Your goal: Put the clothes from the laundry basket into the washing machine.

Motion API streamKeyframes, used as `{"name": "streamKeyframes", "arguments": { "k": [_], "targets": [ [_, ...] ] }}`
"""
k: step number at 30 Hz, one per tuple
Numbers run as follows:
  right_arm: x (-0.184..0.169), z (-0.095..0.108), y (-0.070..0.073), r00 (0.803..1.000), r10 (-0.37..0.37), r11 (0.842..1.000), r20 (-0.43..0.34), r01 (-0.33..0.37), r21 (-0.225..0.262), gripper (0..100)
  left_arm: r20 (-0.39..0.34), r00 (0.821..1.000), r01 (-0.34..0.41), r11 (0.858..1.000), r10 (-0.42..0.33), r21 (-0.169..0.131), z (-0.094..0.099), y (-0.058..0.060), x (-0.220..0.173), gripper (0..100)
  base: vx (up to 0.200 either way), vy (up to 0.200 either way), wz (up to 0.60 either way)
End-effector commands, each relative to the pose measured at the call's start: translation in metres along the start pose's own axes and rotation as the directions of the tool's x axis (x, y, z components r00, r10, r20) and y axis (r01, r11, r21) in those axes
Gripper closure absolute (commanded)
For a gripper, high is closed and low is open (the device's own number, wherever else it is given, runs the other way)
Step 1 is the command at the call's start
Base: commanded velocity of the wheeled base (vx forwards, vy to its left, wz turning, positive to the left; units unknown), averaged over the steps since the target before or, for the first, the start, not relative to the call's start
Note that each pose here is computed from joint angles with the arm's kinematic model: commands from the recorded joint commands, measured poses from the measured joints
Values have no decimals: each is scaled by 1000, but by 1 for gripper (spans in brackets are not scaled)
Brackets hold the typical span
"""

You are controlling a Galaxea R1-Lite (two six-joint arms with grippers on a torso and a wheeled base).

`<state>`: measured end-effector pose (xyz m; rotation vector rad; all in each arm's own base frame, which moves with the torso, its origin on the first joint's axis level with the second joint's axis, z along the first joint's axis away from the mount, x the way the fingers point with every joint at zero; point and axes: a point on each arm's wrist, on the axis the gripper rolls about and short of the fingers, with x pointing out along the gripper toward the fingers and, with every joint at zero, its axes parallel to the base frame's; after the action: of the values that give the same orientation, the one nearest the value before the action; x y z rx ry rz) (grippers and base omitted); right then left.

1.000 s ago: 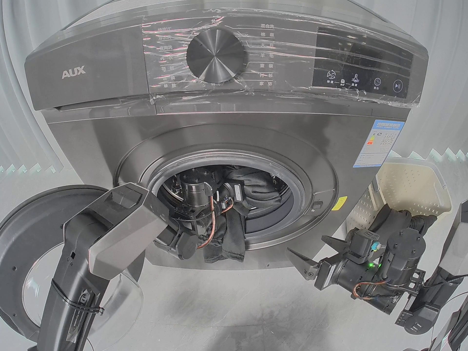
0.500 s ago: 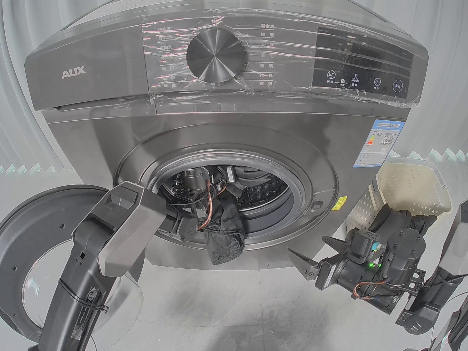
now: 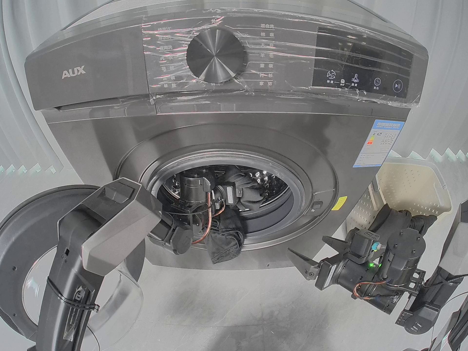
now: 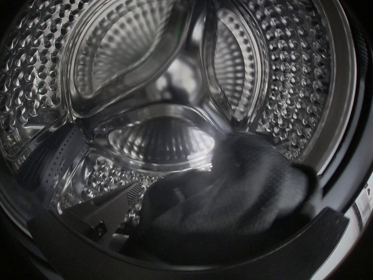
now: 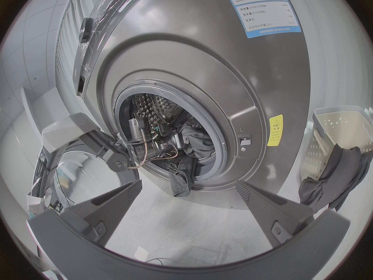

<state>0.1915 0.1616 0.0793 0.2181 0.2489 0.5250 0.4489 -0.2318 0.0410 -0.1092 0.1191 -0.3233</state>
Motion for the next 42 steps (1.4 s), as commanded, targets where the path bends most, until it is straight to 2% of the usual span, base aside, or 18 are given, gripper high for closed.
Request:
{"name": "streamKeyframes", "arguments": {
  "k": [1, 6, 13, 15, 19, 25, 26, 33, 38, 39, 42],
  "targets": [
    [0, -1, 1, 1000, 2, 1000, -2, -2, -1, 0, -53, 998, 26, 1000, -25, 14, 19, -11, -28, 0, 0, 0, 0],
    [0, -1, 1, 1000, 5, 1000, -1, -5, -2, 0, -123, 991, 56, 998, -52, 31, 10, -16, -44, 0, 0, 0, 0],
    [1, -2, 2, 1000, 5, 1000, -9, -5, -3, 0, -189, 980, 69, 996, -57, 55, -5, -12, -50, 0, 0, 0, 0],
    [1, -3, 1, 1000, 3, 1000, -10, -3, -3, 0, -225, 973, 69, 994, -49, 81, -15, -10, -54, 0, 0, 0, 0],
    [1, -3, 2, 1000, 4, 1000, -11, -4, -4, 0, -264, 964, 72, 992, -43, 103, -27, -7, -57, 0, 0, 0, 0],
    [1, -3, 2, 1000, 4, 1000, -11, -4, -4, 0, -302, 953, 76, 990, -37, 118, -43, -6, -57, 0, 0, 0, 0],
    [1, -3, 2, 1000, 4, 1000, -11, -4, -4, 0, -303, 952, 76, 990, -36, 118, -44, -5, -57, 100, 0, 0, 0],
    [1, -3, 2, 1000, 4, 1000, -11, -4, -4, 0, -296, 954, 77, 991, -41, 113, -49, -7, -52, 100, 0, 0, 0],
    [1, -3, 2, 1000, 5, 1000, -12, -5, -4, 0, -171, 984, 65, 994, -50, 89, -26, -14, -35, 100, 0, 0, 0],
    [1, -3, 2, 1000, 5, 1000, -12, -5, -4, 0, -164, 985, 66, 994, -51, 88, -25, -14, -34, 100, 0, 0, 0],
    [1, -3, 2, 1000, 5, 1000, -12, -5, -4, 0, -65, 997, 40, 997, -35, 71, -9, -17, -19, 100, 0, 0, 0]
  ]
}}
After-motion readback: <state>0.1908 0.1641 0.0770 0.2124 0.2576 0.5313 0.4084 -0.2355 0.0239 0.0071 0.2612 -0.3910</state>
